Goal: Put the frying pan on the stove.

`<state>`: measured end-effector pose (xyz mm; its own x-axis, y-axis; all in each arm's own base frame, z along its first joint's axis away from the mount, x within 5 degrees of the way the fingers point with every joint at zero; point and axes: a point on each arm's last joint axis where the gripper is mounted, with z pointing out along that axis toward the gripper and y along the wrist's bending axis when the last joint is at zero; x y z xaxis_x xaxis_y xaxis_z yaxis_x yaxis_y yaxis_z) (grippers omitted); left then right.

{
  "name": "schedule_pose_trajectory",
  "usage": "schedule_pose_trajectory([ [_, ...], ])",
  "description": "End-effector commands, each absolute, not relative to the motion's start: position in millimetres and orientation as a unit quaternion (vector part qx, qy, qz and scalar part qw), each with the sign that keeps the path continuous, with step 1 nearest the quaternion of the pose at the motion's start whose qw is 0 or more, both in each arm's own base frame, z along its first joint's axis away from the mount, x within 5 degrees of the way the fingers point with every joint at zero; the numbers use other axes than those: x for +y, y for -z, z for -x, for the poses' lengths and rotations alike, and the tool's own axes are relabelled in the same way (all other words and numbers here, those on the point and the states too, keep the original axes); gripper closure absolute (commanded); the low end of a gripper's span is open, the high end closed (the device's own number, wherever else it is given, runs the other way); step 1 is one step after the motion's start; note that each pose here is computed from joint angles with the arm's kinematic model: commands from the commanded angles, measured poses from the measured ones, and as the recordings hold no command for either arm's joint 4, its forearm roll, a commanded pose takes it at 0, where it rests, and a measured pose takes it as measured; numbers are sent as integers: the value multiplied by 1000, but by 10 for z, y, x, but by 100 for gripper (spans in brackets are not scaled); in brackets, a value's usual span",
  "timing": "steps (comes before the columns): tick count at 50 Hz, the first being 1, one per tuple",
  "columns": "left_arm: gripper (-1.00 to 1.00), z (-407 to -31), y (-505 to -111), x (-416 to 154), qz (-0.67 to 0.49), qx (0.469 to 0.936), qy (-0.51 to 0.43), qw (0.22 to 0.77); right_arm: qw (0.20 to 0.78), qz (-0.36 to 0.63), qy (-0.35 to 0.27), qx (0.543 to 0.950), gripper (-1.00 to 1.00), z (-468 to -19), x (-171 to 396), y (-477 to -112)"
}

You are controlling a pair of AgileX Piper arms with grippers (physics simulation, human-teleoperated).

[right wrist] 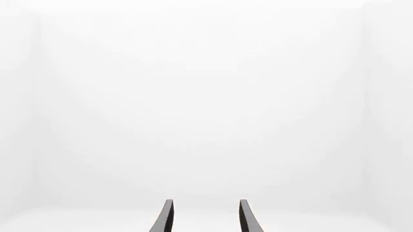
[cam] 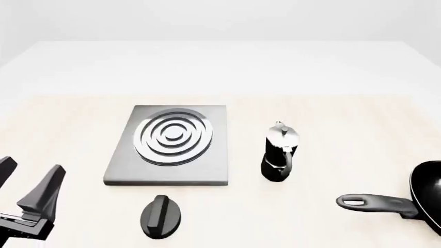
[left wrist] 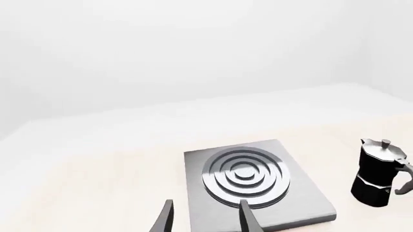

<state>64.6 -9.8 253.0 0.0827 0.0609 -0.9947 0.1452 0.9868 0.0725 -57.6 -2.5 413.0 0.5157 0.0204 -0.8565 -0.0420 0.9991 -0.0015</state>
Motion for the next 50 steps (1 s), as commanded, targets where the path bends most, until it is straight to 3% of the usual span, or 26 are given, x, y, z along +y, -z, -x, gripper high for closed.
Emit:
schedule_pose_trajectory([
  [1, -100, -699, -2681, -153, -100, 671, 49, 733, 895, 14, -23, 445, -100, 1033, -58, -4446],
  [28, -100, -1096, -2995, -513, -187, 661, 118, 717, 934, 5, -34, 356, -100, 1956, -100, -4798],
  [50, -100, -1375, -3179, -924, -254, 647, 155, 702, 943, 5, -37, 331, -100, 2268, -126, -4844],
])
